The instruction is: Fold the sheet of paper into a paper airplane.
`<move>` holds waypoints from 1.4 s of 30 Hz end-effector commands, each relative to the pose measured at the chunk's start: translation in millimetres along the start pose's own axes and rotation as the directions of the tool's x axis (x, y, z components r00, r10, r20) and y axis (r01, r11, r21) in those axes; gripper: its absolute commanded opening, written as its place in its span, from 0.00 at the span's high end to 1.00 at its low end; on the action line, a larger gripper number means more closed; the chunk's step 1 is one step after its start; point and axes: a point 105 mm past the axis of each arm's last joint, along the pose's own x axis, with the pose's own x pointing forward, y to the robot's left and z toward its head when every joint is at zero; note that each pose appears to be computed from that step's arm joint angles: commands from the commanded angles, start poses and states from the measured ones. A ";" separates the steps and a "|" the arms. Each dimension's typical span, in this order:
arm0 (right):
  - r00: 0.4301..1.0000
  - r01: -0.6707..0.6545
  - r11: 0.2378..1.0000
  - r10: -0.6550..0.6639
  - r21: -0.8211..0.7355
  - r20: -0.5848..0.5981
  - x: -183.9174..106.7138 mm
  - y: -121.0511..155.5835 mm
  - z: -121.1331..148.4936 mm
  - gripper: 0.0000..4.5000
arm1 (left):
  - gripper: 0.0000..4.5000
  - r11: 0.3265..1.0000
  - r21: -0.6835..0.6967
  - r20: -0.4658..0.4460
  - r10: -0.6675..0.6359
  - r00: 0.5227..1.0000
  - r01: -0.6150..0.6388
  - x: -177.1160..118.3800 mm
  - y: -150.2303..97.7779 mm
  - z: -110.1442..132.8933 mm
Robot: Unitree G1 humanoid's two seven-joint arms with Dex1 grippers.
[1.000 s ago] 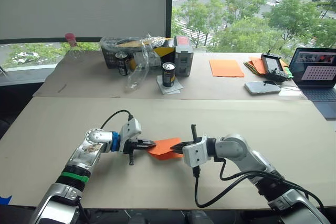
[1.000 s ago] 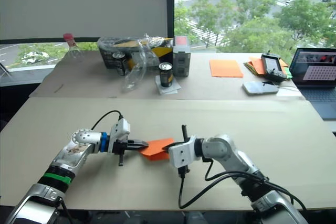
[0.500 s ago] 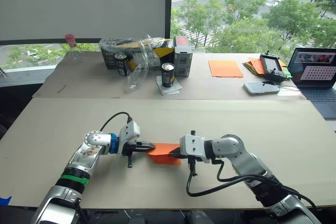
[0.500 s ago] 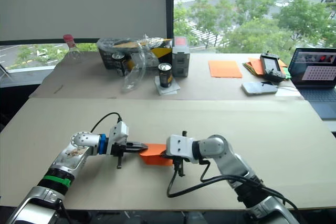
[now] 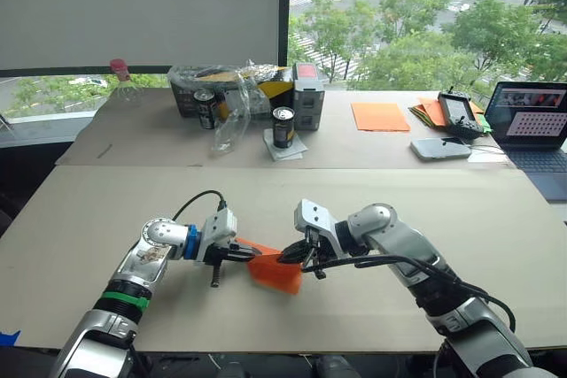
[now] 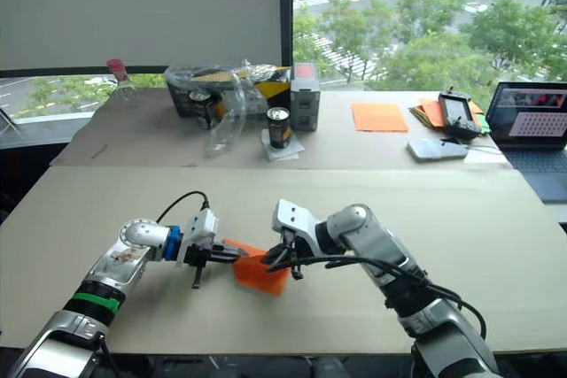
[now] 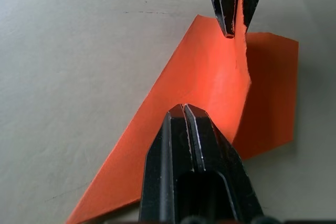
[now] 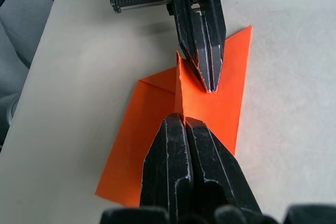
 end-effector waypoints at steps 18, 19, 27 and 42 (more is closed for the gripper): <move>0.996 0.067 0.934 -0.085 0.352 0.036 -12.9 -3.7 -23.2 1.00 | 0.99 0.998 -0.059 -0.069 -0.032 0.997 0.028 6.9 -4.2 -22.2; 0.994 0.083 0.923 -0.106 0.376 0.041 -14.1 -5.5 -25.8 1.00 | 0.99 0.998 -0.059 -0.067 -0.034 0.997 0.030 7.4 -3.9 -21.5; 0.981 0.112 0.863 -0.176 0.493 0.084 -18.6 -14.4 -32.3 1.00 | 0.99 0.997 -0.062 -0.063 -0.045 0.997 0.041 9.3 -3.7 -21.0; 0.988 0.115 0.872 -0.151 0.475 0.038 -5.0 -21.7 -40.4 1.00 | 0.99 0.997 -0.061 -0.056 -0.041 0.998 0.038 10.3 -2.6 -19.7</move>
